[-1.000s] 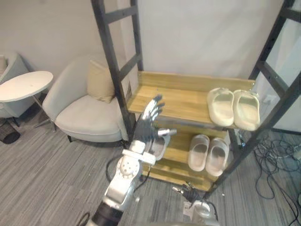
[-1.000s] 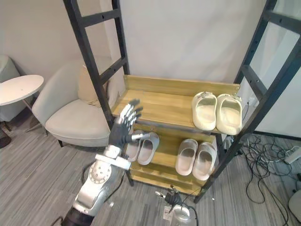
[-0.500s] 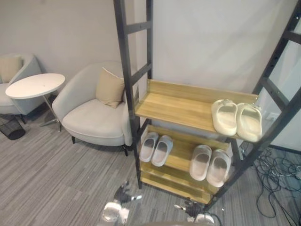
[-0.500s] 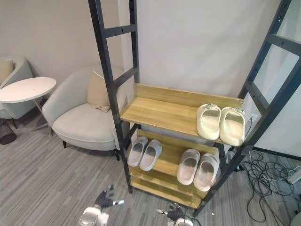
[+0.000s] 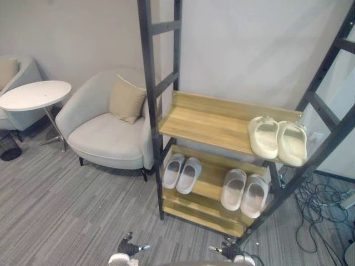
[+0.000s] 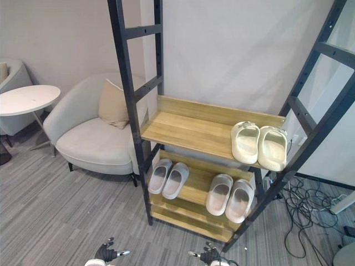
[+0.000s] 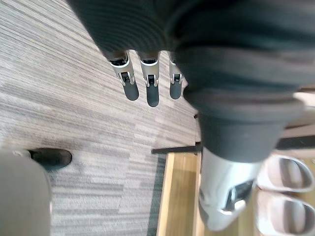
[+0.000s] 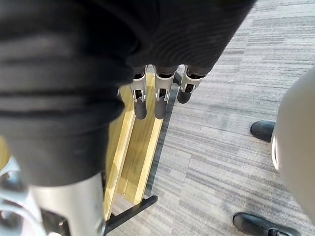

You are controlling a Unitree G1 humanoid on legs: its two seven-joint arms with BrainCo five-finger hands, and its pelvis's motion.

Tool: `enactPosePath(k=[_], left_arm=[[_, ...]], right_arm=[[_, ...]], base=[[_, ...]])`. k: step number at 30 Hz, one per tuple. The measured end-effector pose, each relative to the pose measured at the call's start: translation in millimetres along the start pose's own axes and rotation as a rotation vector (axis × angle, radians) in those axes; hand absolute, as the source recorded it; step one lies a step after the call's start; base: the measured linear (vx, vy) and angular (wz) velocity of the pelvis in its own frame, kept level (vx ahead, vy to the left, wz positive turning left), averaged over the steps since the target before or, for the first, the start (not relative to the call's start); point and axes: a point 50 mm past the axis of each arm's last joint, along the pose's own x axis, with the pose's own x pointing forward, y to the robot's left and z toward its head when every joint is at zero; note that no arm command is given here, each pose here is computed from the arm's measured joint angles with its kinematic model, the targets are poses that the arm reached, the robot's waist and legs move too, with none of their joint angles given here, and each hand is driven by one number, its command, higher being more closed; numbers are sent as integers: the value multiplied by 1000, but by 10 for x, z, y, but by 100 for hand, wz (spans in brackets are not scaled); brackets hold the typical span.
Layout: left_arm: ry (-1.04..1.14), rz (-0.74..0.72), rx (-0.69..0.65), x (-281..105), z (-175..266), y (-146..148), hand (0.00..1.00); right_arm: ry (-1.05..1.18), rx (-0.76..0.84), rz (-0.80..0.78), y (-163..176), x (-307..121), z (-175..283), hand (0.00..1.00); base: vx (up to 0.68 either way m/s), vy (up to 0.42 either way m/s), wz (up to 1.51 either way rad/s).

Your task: Organize the slippers on the shoe rack

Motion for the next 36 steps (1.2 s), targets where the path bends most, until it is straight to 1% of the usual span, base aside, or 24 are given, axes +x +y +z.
enactPosePath(k=[6,12,15,19,22,24,25,27,29,32,34,36], left_arm=[[-5,11,1,8,22,17,0],[-36,6,-1,38,137,-6,0],[-61,4,2,47,209,-17,0],[-93,27,-21,58,310,32,0],[-103,6,-26,53,339,-41,0],[-100,-20,-45,40,341,-153,0],[-119,-33,-70,25,383,-217,0],[-113,-40,-79,11,352,-253,0],[-122,-50,-87,3,381,-300,0],[-157,-55,-98,-5,473,-330,0],[-198,-67,-76,6,600,-347,0],[-194,-88,-46,10,599,-390,0]], right_arm=[[-19,10,-10,-11,19,79,0],[-40,8,-27,-39,36,153,0],[-81,-2,-30,-54,33,223,0],[-111,8,-4,44,-4,214,0],[-177,22,35,62,-60,253,0],[-193,23,18,-16,-77,253,0],[-185,48,-15,-102,-79,229,0],[-184,37,-22,-134,-73,244,0],[-193,7,-4,-85,-70,273,0],[-206,18,7,-27,-67,320,0],[-232,39,27,78,-54,424,0],[-247,49,21,83,-40,495,0]], base=[[74,-21,0],[18,14,9],[4,48,71],[53,-69,107],[31,-244,102],[8,-294,129],[-12,-211,101],[34,-238,102],[74,-199,110],[44,-113,115],[2,-81,124],[14,-26,102]])
